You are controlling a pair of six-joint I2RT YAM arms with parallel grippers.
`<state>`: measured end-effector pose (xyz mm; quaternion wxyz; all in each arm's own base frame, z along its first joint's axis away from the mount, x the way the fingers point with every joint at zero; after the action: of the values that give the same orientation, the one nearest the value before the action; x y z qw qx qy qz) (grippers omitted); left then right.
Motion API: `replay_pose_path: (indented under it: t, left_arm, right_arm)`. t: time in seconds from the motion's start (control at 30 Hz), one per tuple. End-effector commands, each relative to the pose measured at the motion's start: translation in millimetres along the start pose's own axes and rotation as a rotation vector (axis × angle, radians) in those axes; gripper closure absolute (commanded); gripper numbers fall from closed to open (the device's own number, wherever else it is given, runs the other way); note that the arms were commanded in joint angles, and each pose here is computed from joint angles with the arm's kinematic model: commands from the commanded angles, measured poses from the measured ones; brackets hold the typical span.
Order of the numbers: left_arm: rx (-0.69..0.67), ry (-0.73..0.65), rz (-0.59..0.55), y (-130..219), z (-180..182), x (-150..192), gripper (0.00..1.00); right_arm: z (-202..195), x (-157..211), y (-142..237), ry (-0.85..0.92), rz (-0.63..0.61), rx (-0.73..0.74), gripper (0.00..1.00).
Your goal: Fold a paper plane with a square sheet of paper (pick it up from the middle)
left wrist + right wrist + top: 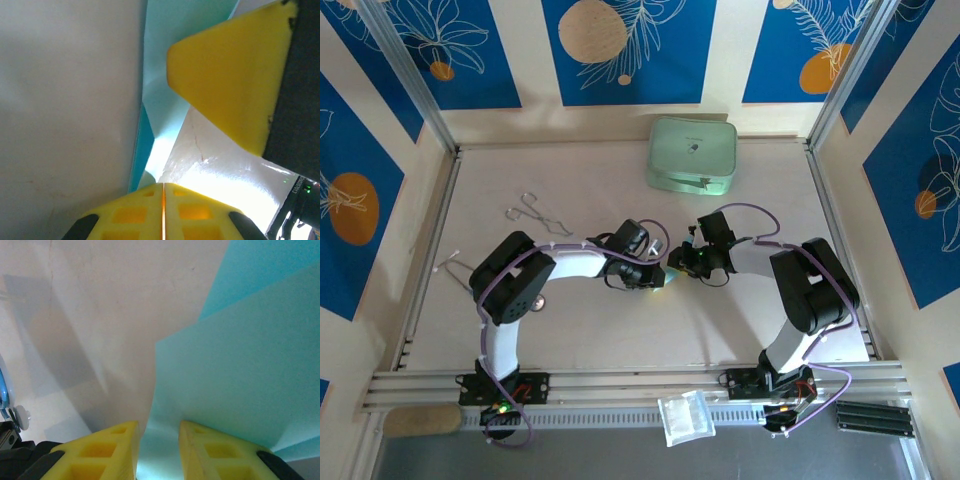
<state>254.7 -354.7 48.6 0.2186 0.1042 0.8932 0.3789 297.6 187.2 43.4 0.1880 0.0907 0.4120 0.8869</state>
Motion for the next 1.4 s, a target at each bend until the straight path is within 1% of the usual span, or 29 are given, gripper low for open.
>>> replay_pose_path:
  t: [0.0, 0.3, 0.53, 0.6, 0.7, 0.83, 0.9, 1.2, 1.37]
  left_arm:
    - [-0.035, -0.001, 0.034, -5, 7, 5, 0.91]
    - [-0.063, 0.007, 0.059, -8, 15, 13, 0.91]
    - [-0.101, 0.007, 0.072, -6, 23, 20, 0.92]
    - [-0.089, 0.000, 0.048, -1, 18, 16, 0.92]
    - [-0.065, -0.024, -0.031, 15, 6, 1, 0.89]
    - [-0.080, -0.035, -0.093, 32, 3, -11, 0.88]
    - [-0.087, -0.027, -0.100, 31, 7, -12, 0.88]
    - [-0.042, 0.017, -0.085, 14, 12, -13, 0.92]
    - [-0.058, 0.036, -0.061, 8, 19, -7, 0.93]
  right_arm:
    - [-21, 6, -5, -0.030, 0.032, 0.084, 0.70]
    - [-20, 6, -7, -0.017, 0.043, 0.079, 0.70]
    - [-6, 3, -14, 0.019, 0.073, 0.043, 0.70]
    - [1, 2, -15, 0.031, 0.075, 0.031, 0.70]
    - [6, 3, -17, 0.038, 0.083, 0.023, 0.70]
    - [11, 5, -19, 0.044, 0.095, 0.013, 0.70]
    - [11, 7, -20, 0.039, 0.098, 0.011, 0.70]
    - [11, 9, -20, 0.024, 0.102, 0.006, 0.71]
    - [15, 7, -17, 0.026, 0.095, 0.001, 0.71]
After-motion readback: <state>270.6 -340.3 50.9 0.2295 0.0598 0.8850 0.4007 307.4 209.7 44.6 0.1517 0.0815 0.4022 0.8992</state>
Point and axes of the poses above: each hand's point on the last joint's axis, 136 mm out from that joint toward the fingers, its own y axis back along the fingers, its own z axis along the line the jaws close on, x = y × z, the point moved 3 cm from there along y, back along the fingers, and after that the axes turned 13 degrees about -y, right-handed, at the moved point
